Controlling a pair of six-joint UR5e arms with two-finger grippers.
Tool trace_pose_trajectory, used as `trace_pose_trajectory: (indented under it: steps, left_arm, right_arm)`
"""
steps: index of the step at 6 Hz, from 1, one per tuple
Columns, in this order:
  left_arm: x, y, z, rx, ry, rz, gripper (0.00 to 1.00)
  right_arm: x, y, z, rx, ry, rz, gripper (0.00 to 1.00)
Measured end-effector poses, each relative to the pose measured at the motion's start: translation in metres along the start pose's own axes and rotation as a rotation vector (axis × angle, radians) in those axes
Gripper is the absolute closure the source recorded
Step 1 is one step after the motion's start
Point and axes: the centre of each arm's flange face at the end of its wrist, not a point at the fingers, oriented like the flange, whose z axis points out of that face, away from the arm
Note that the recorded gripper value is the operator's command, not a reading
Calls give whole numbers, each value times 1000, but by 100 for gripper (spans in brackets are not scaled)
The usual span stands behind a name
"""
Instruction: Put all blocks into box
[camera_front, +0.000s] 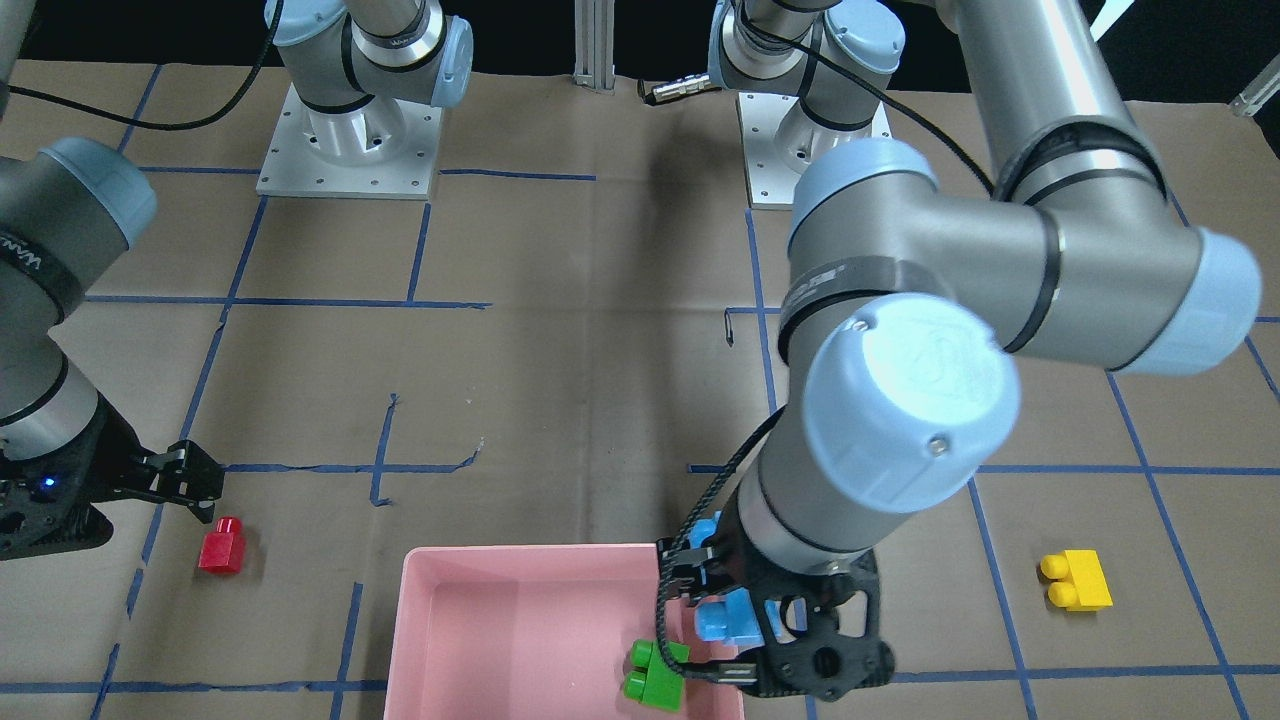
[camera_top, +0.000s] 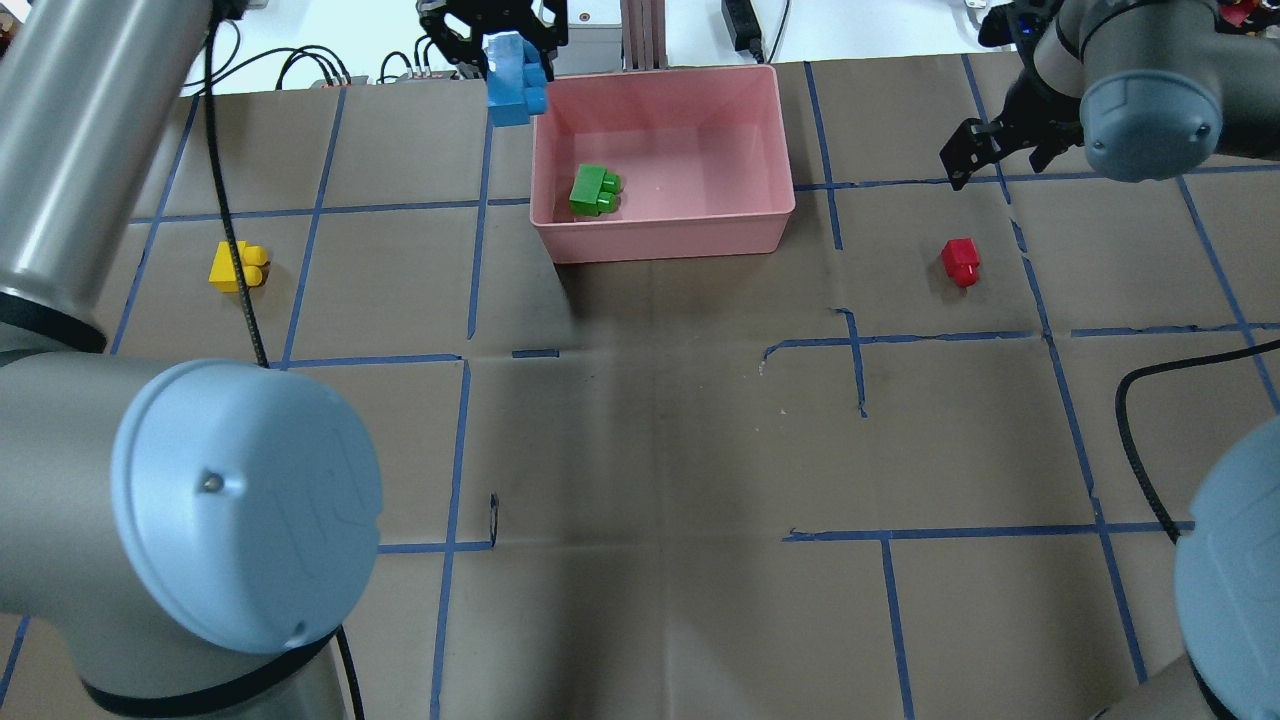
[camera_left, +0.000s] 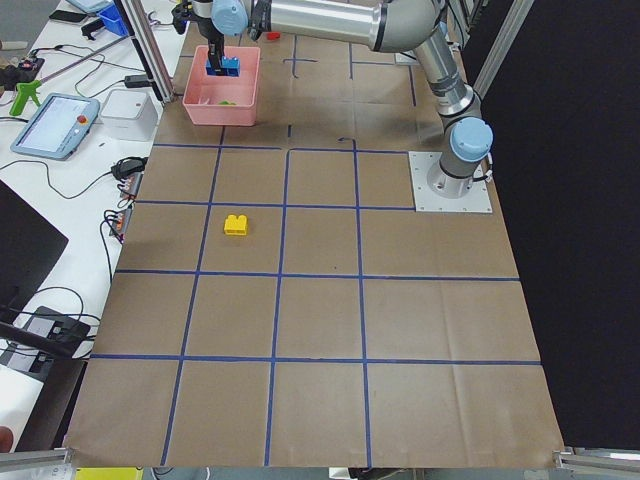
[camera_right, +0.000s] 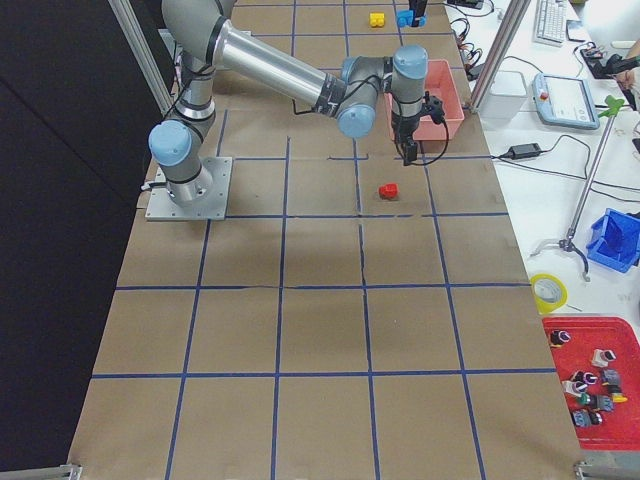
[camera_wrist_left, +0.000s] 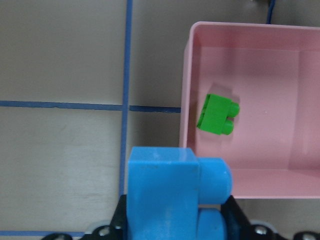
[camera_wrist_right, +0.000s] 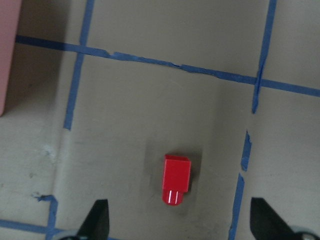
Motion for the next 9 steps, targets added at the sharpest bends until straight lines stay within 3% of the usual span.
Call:
trace_pose_trajectory:
  steps: [2, 3, 4, 5, 7, 8, 9]
  left_arm:
    - [23, -20, 72, -7, -3, -2, 83]
    - [25, -27, 99, -12, -6, -1, 61]
    - [31, -29, 119, -16, -8, 5, 8]
    - [41, -26, 131, -21, -9, 5, 1]
    - [48, -22, 123, -11, -3, -12, 0]
    - [47, -18, 94, 16, 5, -12, 0]
    - [42, -10, 53, 41, 10, -11, 0]
  right_arm:
    - [7, 4, 65, 5, 11, 33, 2]
    - [6, 10, 89, -7, 7, 46, 2]
    - [2, 20, 106, -23, -1, 54, 10]
    - [-1, 27, 115, -33, -5, 69, 15]
    - [-3, 31, 123, -44, -11, 90, 74]
    - [-3, 32, 123, -47, -14, 92, 91]
    - [-3, 32, 122, -48, -18, 91, 95]
